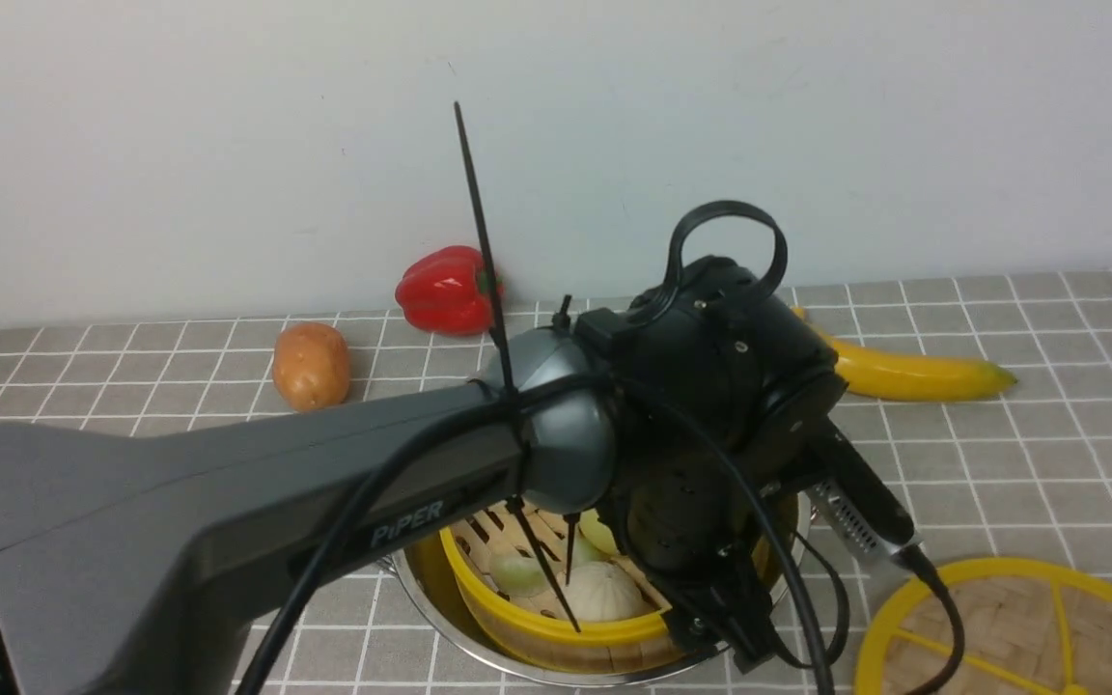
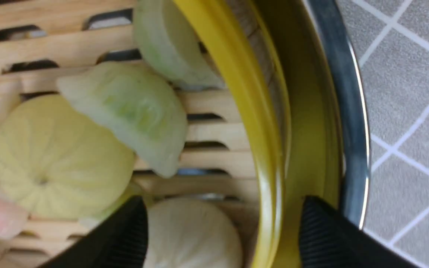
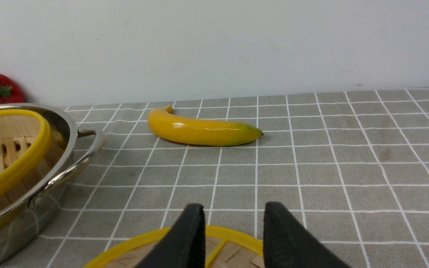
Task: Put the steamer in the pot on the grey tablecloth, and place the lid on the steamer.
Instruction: 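Place the bamboo steamer basket with dumplings into the steel pot with the left gripper, then move the gripper down to the bamboo steamer lid and grasp its center knob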
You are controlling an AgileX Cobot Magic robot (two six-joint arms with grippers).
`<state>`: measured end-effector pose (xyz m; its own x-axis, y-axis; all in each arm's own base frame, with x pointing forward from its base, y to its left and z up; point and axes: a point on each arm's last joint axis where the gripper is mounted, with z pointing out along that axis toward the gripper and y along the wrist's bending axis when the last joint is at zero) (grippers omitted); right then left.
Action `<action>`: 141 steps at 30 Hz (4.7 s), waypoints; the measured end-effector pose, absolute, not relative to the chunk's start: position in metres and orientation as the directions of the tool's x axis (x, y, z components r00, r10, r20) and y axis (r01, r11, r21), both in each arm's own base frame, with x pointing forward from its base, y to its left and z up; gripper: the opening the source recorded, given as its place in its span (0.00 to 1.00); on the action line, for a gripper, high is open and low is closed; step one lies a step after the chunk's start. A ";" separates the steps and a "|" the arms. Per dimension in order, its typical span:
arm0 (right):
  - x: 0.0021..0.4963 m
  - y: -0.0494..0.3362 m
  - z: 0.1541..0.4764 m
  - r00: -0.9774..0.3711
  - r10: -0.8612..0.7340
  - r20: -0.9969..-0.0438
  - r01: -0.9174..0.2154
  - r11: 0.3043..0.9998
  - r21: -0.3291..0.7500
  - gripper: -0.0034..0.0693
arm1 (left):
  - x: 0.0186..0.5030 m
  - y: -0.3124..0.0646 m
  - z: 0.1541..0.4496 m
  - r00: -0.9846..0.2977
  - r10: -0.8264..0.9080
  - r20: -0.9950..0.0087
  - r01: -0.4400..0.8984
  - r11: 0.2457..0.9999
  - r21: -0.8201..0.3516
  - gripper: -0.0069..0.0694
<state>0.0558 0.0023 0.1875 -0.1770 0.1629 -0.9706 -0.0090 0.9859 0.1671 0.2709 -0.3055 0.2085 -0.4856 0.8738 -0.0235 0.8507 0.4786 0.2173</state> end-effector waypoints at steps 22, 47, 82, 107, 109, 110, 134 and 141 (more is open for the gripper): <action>0.056 0.002 0.188 -0.177 0.163 -0.971 -0.009 0.986 0.167 0.38 | 0.261 -0.288 0.325 -0.452 0.840 -0.300 0.795 0.532 0.291 0.54; 0.056 0.002 0.188 -0.177 0.163 -0.971 -0.009 0.986 0.167 0.38 | 0.257 -0.221 0.422 -0.426 0.671 -0.606 0.610 0.708 0.356 0.29; 0.056 0.002 0.188 -0.177 0.163 -0.971 -0.009 0.986 0.167 0.38 | 0.063 0.006 0.194 -0.373 0.086 -0.924 -0.045 0.993 0.110 0.35; 0.056 0.002 0.188 -0.177 0.163 -0.971 -0.009 0.986 0.167 0.38 | 0.052 0.008 0.175 -0.325 0.140 -0.935 -0.056 0.984 0.167 0.40; 0.056 0.002 0.188 -0.177 0.163 -0.971 -0.009 0.986 0.167 0.38 | 0.052 0.008 0.175 -0.325 0.140 -0.935 -0.056 0.984 0.167 0.41; 0.056 0.002 0.188 -0.177 0.163 -0.971 -0.009 0.986 0.167 0.38 | 0.052 0.008 0.175 -0.325 0.140 -0.935 -0.056 0.984 0.167 0.41; 0.055 0.006 0.198 -0.149 0.440 -0.886 -0.017 0.894 0.447 0.38 | 0.052 0.008 0.175 -0.325 0.140 -0.935 -0.056 0.984 0.167 0.41; 0.047 0.012 0.261 -0.177 0.391 -0.903 -0.085 0.908 0.410 0.38 | 0.052 0.008 0.175 -0.325 0.140 -0.935 -0.057 0.984 0.167 0.41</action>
